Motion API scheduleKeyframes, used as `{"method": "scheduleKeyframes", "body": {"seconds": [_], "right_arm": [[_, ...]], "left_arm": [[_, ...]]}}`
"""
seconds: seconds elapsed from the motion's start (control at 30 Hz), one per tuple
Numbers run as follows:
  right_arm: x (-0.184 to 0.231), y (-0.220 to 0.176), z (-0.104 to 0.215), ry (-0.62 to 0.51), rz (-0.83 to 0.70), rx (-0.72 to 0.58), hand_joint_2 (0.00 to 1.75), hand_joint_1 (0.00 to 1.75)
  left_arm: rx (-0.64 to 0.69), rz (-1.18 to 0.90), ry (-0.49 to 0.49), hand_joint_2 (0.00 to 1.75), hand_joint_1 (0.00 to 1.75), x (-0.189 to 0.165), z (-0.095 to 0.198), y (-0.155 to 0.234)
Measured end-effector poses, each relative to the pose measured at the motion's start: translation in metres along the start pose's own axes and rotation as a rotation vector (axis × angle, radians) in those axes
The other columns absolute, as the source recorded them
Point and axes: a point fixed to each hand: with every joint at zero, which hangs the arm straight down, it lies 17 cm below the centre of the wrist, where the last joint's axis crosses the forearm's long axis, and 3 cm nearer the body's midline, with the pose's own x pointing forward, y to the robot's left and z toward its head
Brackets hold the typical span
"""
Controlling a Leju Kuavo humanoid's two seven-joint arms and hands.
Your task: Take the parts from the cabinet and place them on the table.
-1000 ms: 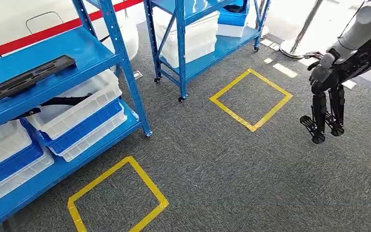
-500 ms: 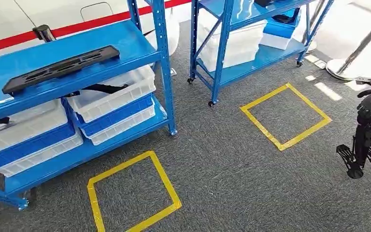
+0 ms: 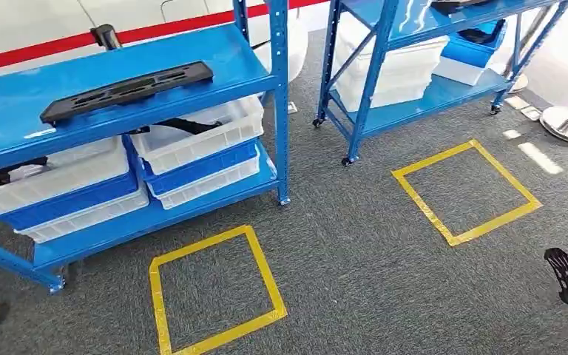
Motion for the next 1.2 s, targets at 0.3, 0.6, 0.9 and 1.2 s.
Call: {"method": "scheduleKeyframes", "body": {"seconds": [0.3,0.6,0.9,1.2], "right_arm": [[-0.0016,-0.0018,-0.0005,0.001,0.0,-0.001,0.0,0.0],[0.0018,-0.0044,-0.0009,-0.002,-0.006,-0.005,0.0,0.0],[-0.0031,-0.0029,-0.0008,0.006,-0.005,-0.002,0.0,0.0],[0.0014,-0.0033,-0.0007,0.001,-0.006,-0.004,0.0,0.0]], "left_arm": [[-0.004,0.001,0.003,1.75,0.0,-0.001,0.0012,-0.0021],[-0.007,-0.006,0.017,1.75,0.0,-0.0057,0.0026,-0.0032],[-0.007,-0.009,0.018,1.75,0.0,-0.0059,0.0024,-0.0028],[-0.006,-0.013,0.014,1.75,0.0,-0.0035,0.0011,-0.002]]}}
